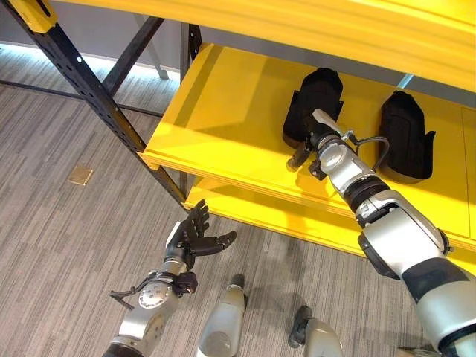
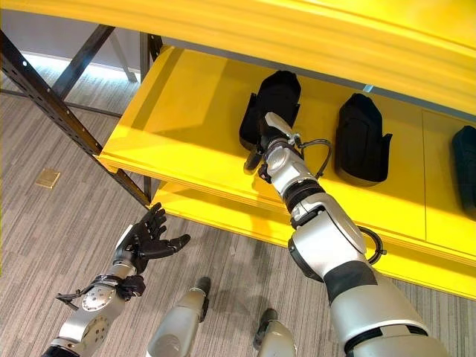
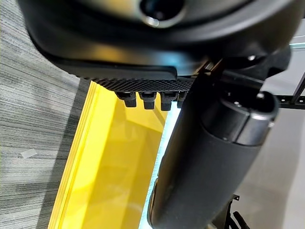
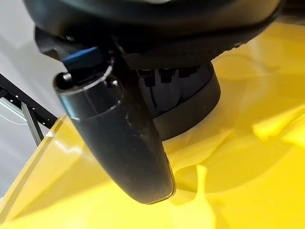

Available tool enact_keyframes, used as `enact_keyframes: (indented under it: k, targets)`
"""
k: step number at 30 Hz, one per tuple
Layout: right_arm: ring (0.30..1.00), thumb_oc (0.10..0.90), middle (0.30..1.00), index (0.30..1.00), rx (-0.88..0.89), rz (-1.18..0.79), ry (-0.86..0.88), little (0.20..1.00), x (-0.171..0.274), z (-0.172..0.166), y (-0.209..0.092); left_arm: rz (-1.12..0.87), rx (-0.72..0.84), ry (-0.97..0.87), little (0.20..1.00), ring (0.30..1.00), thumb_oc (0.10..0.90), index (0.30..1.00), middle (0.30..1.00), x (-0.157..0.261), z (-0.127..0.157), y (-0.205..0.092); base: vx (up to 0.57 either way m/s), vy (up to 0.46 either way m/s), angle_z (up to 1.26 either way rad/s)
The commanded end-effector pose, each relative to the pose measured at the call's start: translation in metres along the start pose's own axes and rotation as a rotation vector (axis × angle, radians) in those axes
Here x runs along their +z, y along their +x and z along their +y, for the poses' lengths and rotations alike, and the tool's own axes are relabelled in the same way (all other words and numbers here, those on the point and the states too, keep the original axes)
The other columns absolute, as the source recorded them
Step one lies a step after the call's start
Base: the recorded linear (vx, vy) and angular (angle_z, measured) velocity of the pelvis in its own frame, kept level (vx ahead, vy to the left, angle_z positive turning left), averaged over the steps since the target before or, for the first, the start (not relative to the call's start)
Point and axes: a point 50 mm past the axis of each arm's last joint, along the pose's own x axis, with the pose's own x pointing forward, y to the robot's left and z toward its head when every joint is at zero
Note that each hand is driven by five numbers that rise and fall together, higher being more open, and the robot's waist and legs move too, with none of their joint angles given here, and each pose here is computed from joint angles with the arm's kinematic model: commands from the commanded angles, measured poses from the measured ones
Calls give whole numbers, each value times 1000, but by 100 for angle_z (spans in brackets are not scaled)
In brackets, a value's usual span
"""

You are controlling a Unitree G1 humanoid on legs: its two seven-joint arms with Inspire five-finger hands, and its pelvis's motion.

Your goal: Move parts from the plastic box to the shelf.

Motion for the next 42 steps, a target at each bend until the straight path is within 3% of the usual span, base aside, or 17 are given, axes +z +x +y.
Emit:
enact_keyframes:
  k: [1,17,42]
  targets:
    - [1000,900,1000,1000,-113,-118,-55,1000,31,-38,0,-171,-78,65,1000,1000,900,1000,1000,36,-3,4,0,0,0]
    - [1000,900,1000,1000,-71,-340,10,1000,82,-20,-12,-181,9,54,1000,1000,900,1000,1000,39,6,8,-1,-2,-1]
    - [1000,900,1000,1000,-41,-273,69,1000,58,-19,-7,-165,10,45,1000,1000,900,1000,1000,36,7,6,0,-3,-1]
